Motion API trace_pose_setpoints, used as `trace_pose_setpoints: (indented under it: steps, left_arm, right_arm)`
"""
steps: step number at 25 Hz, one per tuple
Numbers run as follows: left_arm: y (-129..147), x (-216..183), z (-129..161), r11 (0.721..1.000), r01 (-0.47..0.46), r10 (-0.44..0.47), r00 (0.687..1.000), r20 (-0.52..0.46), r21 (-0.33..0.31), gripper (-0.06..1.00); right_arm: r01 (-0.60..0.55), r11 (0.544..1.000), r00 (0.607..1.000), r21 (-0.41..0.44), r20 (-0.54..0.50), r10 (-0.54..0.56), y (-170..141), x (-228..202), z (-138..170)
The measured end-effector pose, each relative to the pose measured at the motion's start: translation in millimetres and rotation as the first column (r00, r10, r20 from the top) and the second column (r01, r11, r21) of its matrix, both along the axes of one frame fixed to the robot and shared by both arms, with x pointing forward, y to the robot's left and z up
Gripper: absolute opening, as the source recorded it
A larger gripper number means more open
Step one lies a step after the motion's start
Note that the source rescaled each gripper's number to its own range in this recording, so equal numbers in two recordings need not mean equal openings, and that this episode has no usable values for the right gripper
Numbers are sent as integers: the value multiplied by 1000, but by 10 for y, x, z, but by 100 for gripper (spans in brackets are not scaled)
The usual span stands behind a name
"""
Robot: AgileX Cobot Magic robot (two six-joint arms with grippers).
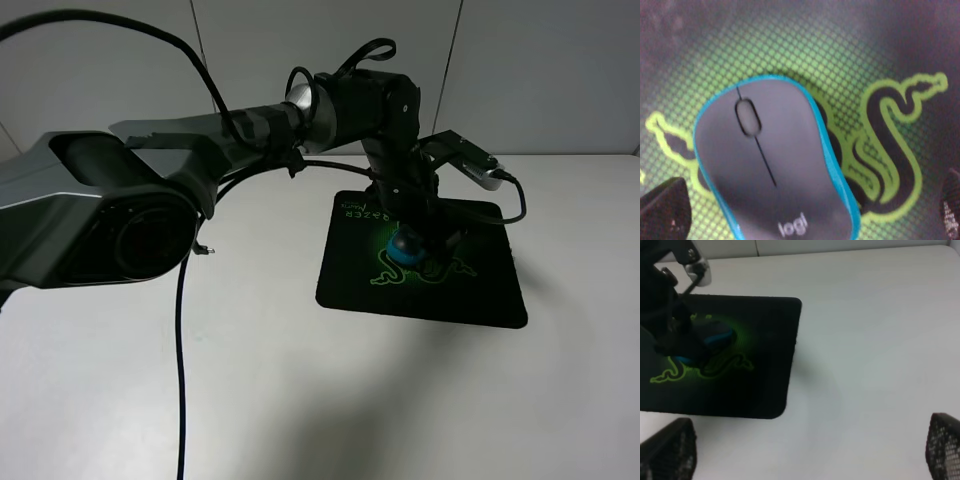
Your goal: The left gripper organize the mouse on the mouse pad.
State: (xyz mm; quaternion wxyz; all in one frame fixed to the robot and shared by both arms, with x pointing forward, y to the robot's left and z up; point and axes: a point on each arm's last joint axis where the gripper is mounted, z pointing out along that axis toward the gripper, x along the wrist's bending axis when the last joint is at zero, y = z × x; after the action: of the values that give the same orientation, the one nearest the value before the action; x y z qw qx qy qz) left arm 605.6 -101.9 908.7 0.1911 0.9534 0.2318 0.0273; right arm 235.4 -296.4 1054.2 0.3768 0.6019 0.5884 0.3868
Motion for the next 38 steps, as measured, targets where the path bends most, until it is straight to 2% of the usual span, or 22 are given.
trace_pose_setpoints:
  steps: [3, 12, 25, 31, 38]
  left_arm:
    - [33, -25, 144, 1000, 1, 0, 1000, -11, 20, 100]
    - [231, -125, 639, 990, -41, 47, 998, -35, 136, 100]
    - [381, -251, 1293, 994, -98, 98, 995, 14, 48, 100]
    - [630, -488, 1561, 993, -101, 102, 995, -8, 65, 100]
    - [1111, -946, 1823, 989, -98, 103, 994, -40, 112, 100]
  right_arm:
    - [0, 1000, 1000, 0, 0, 0, 0, 0, 0]
    - [0, 1000, 1000, 0, 0, 0, 0, 0, 0]
    - [0, 1000, 1000, 0, 0, 0, 0, 0, 0]
    - [0, 1000, 1000, 0, 0, 0, 0, 0, 0]
    - [0, 1000, 1000, 0, 0, 0, 0, 0, 0]
